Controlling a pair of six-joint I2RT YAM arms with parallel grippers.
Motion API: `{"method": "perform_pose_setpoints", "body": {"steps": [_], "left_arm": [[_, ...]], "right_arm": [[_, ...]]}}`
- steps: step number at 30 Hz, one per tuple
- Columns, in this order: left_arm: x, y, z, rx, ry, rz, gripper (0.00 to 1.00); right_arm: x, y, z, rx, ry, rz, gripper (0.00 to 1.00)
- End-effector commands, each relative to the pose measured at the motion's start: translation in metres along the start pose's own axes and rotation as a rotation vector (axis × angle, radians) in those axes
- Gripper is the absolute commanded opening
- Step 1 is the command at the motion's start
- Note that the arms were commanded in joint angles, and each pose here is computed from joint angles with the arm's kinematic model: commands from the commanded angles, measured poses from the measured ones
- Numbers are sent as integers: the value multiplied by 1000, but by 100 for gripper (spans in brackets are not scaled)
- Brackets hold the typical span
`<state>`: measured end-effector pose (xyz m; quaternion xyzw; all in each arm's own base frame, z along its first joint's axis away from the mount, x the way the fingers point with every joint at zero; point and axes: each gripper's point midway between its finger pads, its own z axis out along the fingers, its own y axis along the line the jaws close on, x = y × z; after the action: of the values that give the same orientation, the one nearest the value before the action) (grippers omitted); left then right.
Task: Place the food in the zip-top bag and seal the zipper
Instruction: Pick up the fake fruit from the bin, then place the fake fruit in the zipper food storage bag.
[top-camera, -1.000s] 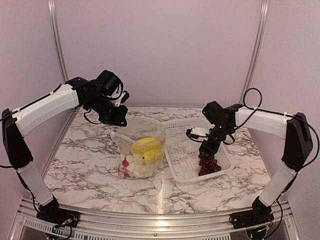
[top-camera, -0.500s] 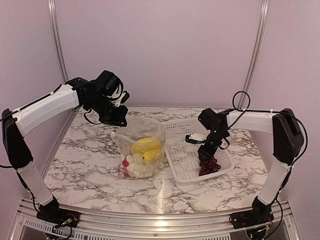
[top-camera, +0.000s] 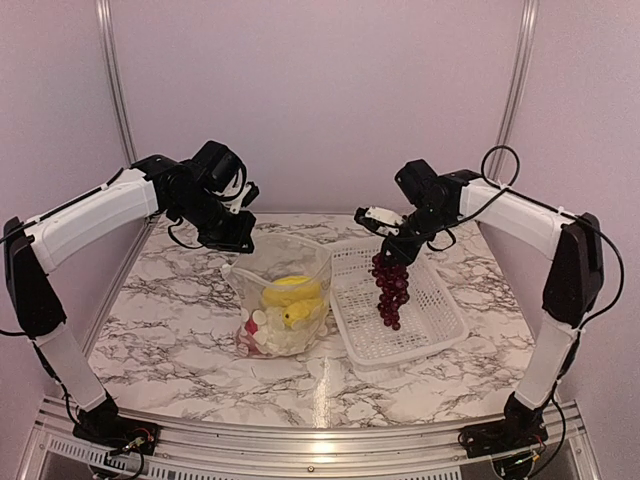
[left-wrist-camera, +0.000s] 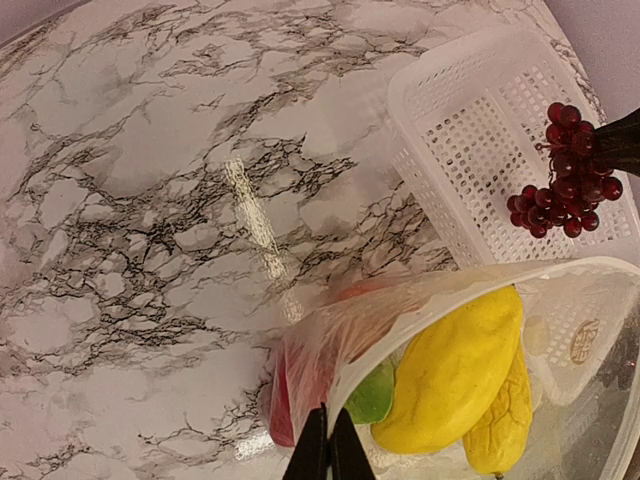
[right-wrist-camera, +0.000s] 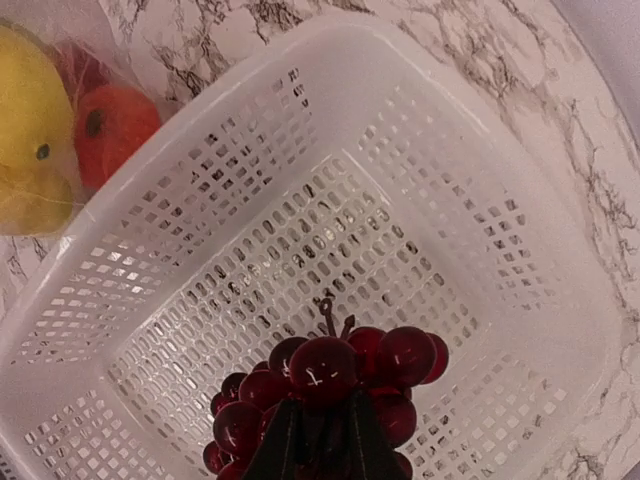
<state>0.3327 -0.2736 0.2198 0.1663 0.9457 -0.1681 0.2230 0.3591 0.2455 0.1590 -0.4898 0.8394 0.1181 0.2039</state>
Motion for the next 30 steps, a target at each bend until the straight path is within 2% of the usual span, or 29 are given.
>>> {"method": "perform_pose_setpoints", "body": {"steps": [1, 6, 15, 19, 24, 30], "left_arm": [[2, 2, 8, 5, 17, -8, 0], [-2, -2, 10, 16, 16, -12, 0], [-1, -3, 14, 24, 26, -28, 0], [-4, -4, 12, 30, 19, -29, 0], [-5, -5, 8, 34, 11, -30, 0], [-4, -5, 6, 35, 7, -32, 0]], "right_arm": [[-69, 18, -79, -53, -279, -118, 0], [-121, 43, -148, -87, -524, -221, 0], [-189, 84, -245, -76, -831, -386, 0], [-209, 102, -252, -148, -897, -408, 0], [-226, 124, -241, -242, -934, -425, 0], [-232, 145, -197, -307, -898, -438, 0]]}}
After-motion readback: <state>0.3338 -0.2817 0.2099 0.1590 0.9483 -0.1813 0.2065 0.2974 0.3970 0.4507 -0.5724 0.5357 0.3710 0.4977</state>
